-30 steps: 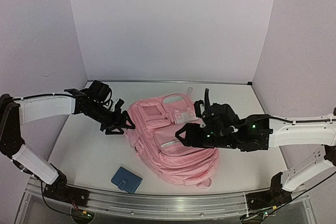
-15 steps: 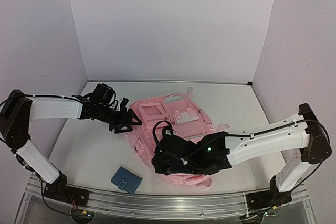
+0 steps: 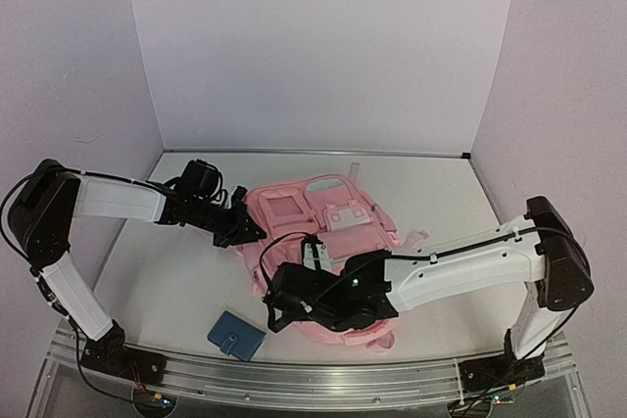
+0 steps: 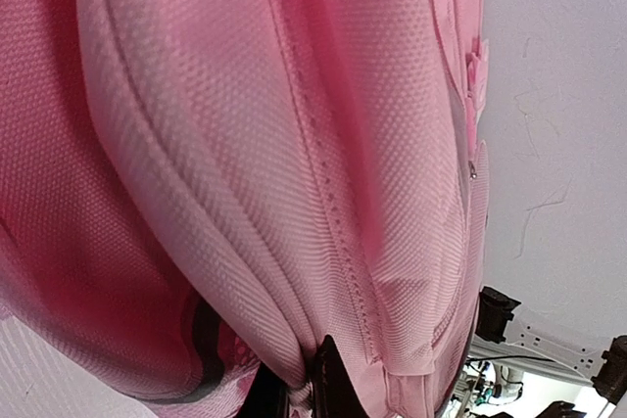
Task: Pack the student bag
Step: Zip the student bag at the center of the board.
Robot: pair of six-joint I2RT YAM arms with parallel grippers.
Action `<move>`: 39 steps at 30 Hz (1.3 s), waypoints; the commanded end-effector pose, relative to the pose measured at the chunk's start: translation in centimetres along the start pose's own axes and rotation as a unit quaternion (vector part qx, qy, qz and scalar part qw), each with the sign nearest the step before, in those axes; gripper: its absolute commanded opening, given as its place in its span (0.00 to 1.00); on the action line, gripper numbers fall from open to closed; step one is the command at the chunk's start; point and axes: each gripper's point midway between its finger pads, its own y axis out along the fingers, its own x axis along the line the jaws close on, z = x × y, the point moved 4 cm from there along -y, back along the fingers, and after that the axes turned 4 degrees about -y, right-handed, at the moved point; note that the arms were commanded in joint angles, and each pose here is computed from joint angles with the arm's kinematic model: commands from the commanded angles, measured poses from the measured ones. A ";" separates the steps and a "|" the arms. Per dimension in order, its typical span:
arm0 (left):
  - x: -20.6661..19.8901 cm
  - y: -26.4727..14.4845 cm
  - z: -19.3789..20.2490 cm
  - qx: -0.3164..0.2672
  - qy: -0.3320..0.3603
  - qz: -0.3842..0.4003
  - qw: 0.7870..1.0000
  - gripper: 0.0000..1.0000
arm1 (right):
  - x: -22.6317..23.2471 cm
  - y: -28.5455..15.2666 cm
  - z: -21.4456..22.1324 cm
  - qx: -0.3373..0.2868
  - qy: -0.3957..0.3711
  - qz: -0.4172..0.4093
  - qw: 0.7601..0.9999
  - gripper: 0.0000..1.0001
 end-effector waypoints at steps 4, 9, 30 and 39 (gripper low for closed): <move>-4.9 -2.7 -1.0 -0.046 0.060 0.076 0.994 0.00 | -2.4 0.4 -2.0 -0.086 0.033 0.083 0.992 0.30; -6.1 -4.2 -0.3 -0.055 0.068 0.090 0.992 0.00 | -4.0 1.3 -3.3 -0.117 0.038 0.122 0.985 0.30; 0.6 -4.4 -6.0 -0.112 0.023 0.028 0.993 0.00 | -7.3 -1.5 -1.5 0.084 0.171 -0.210 0.959 0.00; 1.7 -6.4 -8.2 -0.148 0.063 0.015 0.987 0.00 | -11.3 -0.3 -2.3 0.053 0.199 -0.168 0.964 0.00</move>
